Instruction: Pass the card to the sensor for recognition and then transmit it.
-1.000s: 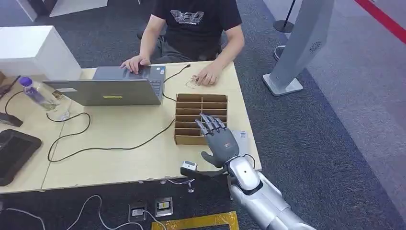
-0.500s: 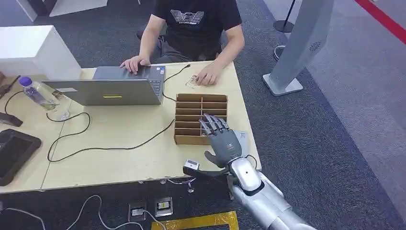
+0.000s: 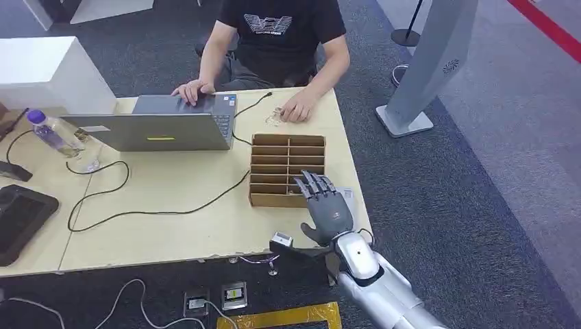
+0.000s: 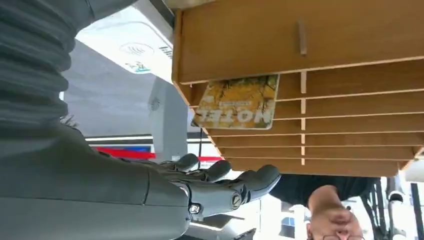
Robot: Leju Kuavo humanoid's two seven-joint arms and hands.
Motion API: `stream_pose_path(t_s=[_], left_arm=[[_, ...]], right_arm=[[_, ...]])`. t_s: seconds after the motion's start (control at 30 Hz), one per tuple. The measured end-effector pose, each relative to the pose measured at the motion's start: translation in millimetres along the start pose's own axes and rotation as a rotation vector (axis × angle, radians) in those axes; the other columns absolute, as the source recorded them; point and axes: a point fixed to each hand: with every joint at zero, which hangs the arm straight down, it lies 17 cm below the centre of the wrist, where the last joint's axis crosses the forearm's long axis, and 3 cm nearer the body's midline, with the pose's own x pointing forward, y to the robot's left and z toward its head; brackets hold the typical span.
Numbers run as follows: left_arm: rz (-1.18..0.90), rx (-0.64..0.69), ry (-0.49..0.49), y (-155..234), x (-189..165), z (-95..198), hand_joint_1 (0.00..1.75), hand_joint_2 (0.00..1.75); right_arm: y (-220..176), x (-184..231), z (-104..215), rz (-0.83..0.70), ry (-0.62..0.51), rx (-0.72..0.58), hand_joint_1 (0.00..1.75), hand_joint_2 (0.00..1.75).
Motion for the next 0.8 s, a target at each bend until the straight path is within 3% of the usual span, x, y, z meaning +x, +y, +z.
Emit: stream_pose_path(t_s=[0.8], left_arm=[[-0.019,-0.002,-0.010,2,5,0,0.00,0.00]], right_arm=[[2,8,-1,-0.039,-0.050,-0.015,0.00,1.75]])
